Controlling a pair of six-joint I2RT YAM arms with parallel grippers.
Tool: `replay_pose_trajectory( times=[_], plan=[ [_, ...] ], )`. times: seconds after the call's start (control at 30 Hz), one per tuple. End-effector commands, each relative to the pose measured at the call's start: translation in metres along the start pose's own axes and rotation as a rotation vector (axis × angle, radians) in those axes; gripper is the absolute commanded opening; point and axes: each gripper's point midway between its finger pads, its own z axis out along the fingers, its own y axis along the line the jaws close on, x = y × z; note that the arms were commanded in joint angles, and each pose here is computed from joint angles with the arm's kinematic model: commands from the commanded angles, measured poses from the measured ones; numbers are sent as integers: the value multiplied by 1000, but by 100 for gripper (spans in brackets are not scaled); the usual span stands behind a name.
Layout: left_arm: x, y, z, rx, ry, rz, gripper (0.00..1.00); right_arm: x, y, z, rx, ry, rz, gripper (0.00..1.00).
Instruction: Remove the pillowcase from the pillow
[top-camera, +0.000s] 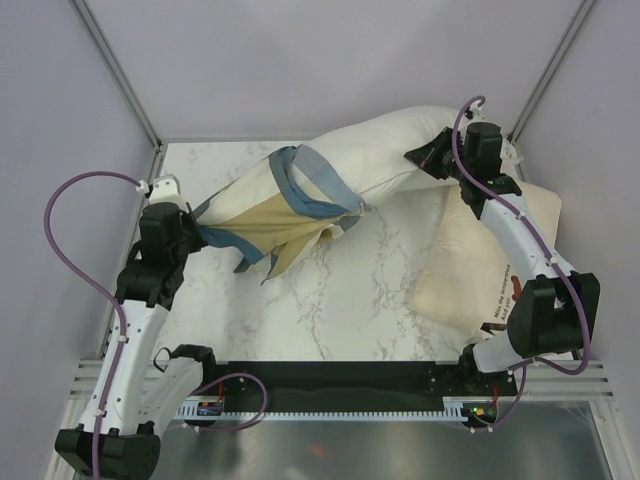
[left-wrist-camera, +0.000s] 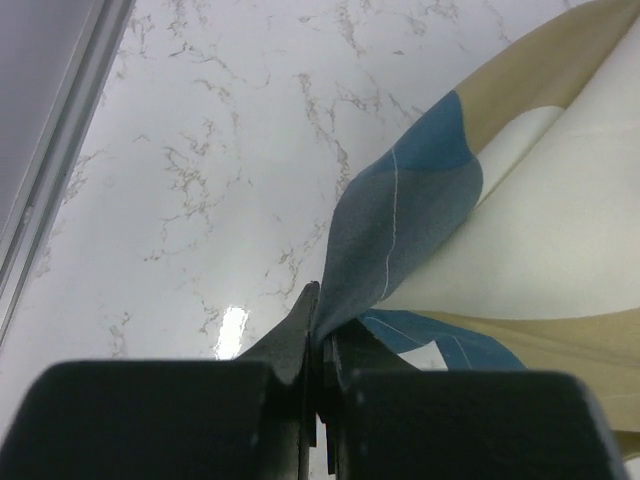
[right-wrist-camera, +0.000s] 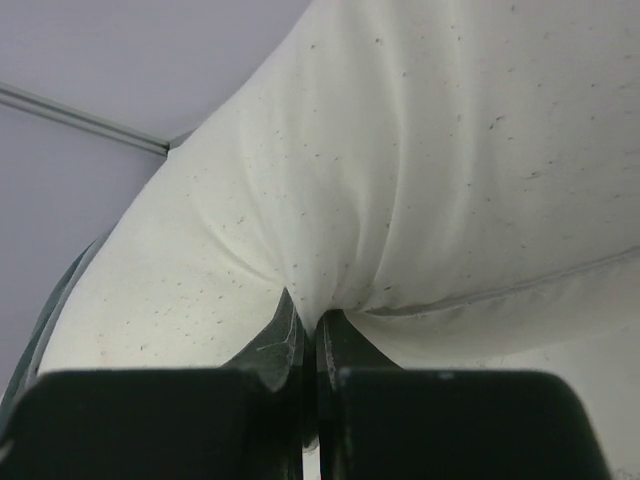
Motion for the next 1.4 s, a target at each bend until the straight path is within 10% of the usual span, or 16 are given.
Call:
replay_pose_trajectory(
  times=[0.0,1.37],
  plan=[
    [-9,58,-8,-260,-8,40,2,-128,-20,-39,106,-402,-77,0],
    [-110,103,-37,-389,-161,-87,2,-112,-22,-77,128,-326,-255,0]
  ],
)
